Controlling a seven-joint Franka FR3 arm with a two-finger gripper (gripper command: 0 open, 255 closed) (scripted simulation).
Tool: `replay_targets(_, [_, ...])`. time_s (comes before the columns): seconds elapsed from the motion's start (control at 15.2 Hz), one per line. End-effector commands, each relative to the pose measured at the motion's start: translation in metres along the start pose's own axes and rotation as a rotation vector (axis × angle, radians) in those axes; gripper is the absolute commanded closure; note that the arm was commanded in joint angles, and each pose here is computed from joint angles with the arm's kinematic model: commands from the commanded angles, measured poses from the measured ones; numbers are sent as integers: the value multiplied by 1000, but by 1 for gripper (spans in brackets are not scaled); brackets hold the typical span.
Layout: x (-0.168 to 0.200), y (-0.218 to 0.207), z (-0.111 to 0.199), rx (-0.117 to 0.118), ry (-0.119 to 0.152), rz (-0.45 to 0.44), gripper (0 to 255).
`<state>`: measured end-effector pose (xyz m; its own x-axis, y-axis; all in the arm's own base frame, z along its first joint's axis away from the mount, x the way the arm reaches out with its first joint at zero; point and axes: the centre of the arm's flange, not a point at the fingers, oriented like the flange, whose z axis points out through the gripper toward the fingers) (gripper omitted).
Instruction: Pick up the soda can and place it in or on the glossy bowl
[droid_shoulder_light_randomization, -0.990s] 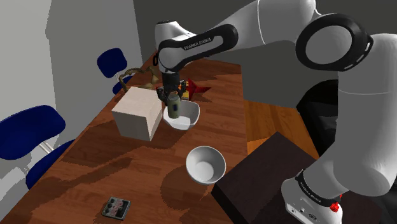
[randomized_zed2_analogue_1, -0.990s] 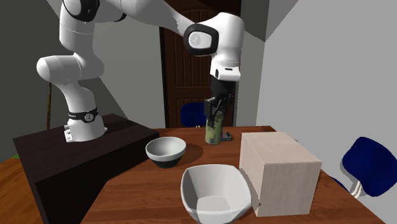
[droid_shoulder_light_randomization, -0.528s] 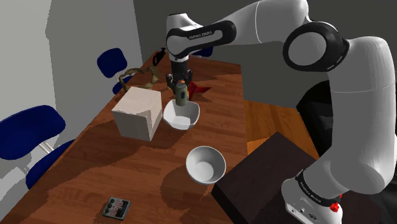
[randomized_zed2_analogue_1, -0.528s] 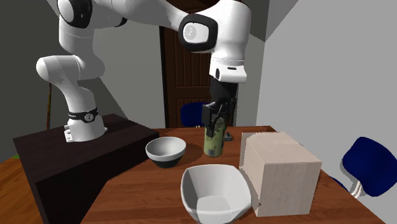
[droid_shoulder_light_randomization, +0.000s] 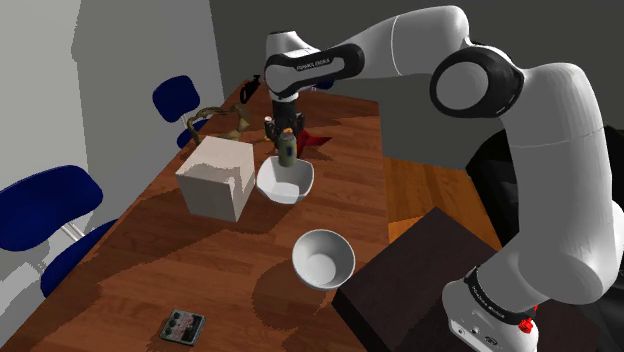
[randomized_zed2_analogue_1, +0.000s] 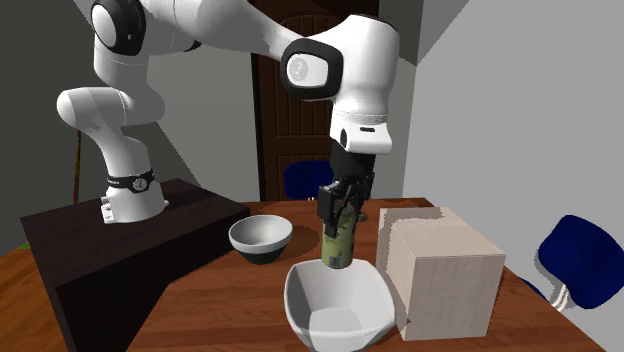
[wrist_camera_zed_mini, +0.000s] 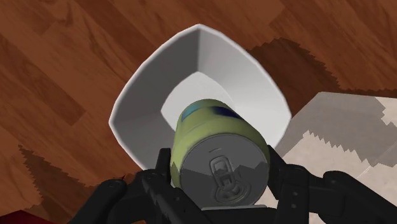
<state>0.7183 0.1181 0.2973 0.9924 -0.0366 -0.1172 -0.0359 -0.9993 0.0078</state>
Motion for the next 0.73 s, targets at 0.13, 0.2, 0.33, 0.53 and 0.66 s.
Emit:
replay_targets(0.13, [2, 1, 21, 0, 1, 0, 255])
replay_targets(0.2, [3, 1, 26, 0, 1, 0, 255])
replay_targets(0.33, [4, 1, 36, 0, 1, 0, 255])
replay_targets(0.53, [6, 1, 52, 0, 1, 0, 255])
replay_targets(0.66, [8, 1, 64, 0, 1, 0, 255])
